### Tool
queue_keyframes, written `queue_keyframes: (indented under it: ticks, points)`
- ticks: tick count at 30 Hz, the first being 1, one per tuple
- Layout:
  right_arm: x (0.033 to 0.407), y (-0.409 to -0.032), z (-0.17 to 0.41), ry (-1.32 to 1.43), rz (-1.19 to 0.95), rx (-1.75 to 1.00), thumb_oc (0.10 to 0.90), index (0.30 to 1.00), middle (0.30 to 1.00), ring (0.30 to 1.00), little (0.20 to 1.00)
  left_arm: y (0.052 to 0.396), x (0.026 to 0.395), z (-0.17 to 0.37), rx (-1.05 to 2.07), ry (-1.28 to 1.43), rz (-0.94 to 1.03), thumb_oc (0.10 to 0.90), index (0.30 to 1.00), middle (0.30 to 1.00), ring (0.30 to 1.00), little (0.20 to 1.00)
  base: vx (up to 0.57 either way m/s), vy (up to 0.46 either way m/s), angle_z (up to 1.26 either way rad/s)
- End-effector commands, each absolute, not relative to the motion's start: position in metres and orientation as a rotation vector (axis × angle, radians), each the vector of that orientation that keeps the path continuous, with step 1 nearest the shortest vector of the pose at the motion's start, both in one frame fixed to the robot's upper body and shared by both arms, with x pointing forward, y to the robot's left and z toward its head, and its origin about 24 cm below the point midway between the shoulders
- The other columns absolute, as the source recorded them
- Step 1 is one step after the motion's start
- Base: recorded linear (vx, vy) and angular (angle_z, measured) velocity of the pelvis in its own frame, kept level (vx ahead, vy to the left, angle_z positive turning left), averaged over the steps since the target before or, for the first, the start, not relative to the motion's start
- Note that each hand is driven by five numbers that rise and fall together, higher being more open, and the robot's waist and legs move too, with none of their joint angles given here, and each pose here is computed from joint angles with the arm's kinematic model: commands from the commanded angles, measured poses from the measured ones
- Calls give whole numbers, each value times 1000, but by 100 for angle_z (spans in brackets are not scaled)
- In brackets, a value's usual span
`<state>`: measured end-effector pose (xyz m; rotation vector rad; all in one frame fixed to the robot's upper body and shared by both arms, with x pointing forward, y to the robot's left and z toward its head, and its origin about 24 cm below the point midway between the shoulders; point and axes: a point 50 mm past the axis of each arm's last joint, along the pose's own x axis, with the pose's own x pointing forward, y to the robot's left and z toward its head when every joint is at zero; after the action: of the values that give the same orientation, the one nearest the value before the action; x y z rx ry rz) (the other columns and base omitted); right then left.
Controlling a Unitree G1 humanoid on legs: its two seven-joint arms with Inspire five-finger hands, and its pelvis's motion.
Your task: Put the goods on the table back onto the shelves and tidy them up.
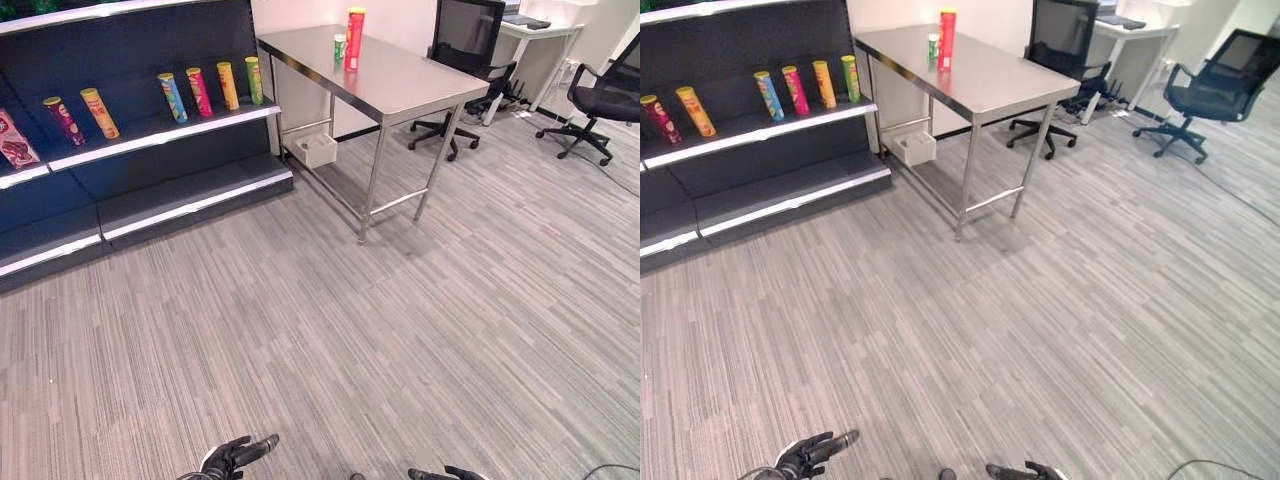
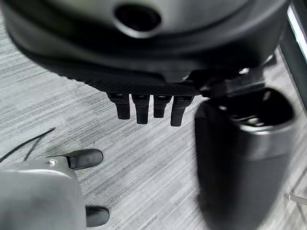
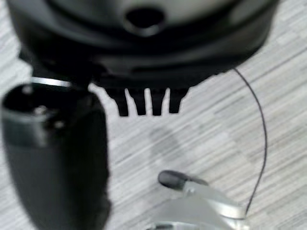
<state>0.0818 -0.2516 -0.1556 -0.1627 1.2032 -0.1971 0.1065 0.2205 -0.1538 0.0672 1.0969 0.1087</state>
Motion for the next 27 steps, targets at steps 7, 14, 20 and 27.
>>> queue_keyframes:
  ticks: [7,14,20,27]
  points:
    - [114,-257,-142,1054,-200,-191,800,900,900,900,900,227,130,-144,84,997,112,800,900,900,900,900,0,-6,0]
    - [119,-253,-140,1033,-173,-203,800,900,900,900,900,227,125,-146,99,1019,105,800,900,900,900,900,-1,-5,0]
    - [119,-253,-140,1037,-155,-213,800,900,900,900,900,228,127,-146,106,1019,100,800,900,900,900,900,0,-36,1]
    - [125,-256,-137,1022,-137,-233,800,900,900,900,900,233,130,-143,107,1005,110,800,900,900,900,900,7,-64,2]
